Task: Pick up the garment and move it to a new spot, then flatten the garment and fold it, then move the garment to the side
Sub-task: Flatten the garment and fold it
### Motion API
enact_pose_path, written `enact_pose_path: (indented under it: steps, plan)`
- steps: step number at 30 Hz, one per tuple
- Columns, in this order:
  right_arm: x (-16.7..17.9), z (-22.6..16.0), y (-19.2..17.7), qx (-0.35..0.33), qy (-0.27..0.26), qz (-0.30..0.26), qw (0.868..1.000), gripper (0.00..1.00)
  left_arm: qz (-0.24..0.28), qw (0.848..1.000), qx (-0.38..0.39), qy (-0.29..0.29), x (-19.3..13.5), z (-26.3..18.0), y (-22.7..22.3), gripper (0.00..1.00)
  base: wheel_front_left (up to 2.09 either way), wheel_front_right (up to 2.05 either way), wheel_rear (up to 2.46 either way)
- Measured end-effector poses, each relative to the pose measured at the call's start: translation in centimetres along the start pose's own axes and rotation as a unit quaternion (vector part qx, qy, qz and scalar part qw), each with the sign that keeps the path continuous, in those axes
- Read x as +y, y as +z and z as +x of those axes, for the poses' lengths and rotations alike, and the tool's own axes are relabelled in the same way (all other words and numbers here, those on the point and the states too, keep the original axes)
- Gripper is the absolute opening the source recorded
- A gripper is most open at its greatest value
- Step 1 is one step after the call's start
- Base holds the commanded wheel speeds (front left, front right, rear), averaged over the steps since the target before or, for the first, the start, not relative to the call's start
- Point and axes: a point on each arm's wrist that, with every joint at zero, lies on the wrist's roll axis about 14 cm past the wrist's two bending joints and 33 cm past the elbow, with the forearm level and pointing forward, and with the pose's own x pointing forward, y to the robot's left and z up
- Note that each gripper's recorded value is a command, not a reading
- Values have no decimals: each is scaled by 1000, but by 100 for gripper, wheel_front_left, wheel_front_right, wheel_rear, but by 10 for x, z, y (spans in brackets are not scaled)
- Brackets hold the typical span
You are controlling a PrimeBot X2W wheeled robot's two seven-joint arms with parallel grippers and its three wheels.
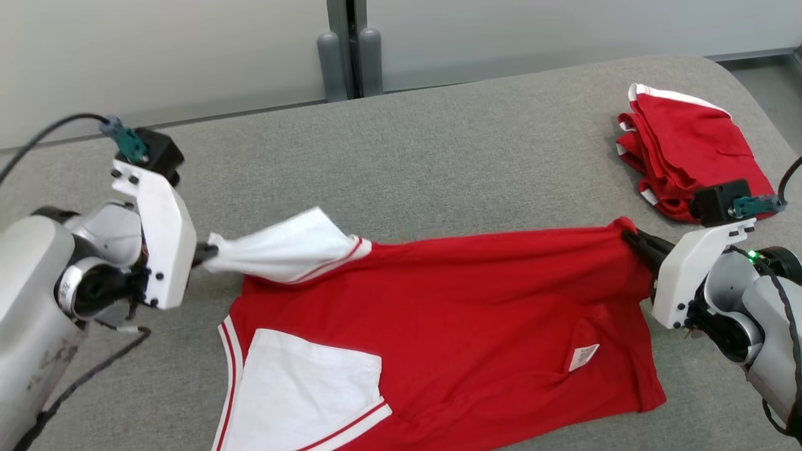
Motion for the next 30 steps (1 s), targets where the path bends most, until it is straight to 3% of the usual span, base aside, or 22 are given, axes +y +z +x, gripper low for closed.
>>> enact_pose_path:
  steps: [11, 28, 29, 30]
  plan:
    - [4, -10, -20, 47, 16, -36, 998, 0, -2, 995, 81, -53, -40, -14, -57, 0, 0, 0, 0]
    - [5, -24, -61, 151, 35, -49, 987, 0, -34, 981, 164, -96, -68, -15, -109, 0, 0, 0, 0]
    - [5, -24, -62, 153, 35, -48, 986, 17, -35, 980, 168, -97, -69, -15, -111, 0, 0, 0, 0]
    - [4, -25, -63, 156, 34, -47, 986, 43, -35, 980, 171, -99, -70, -14, -114, 0, 0, 0, 0]
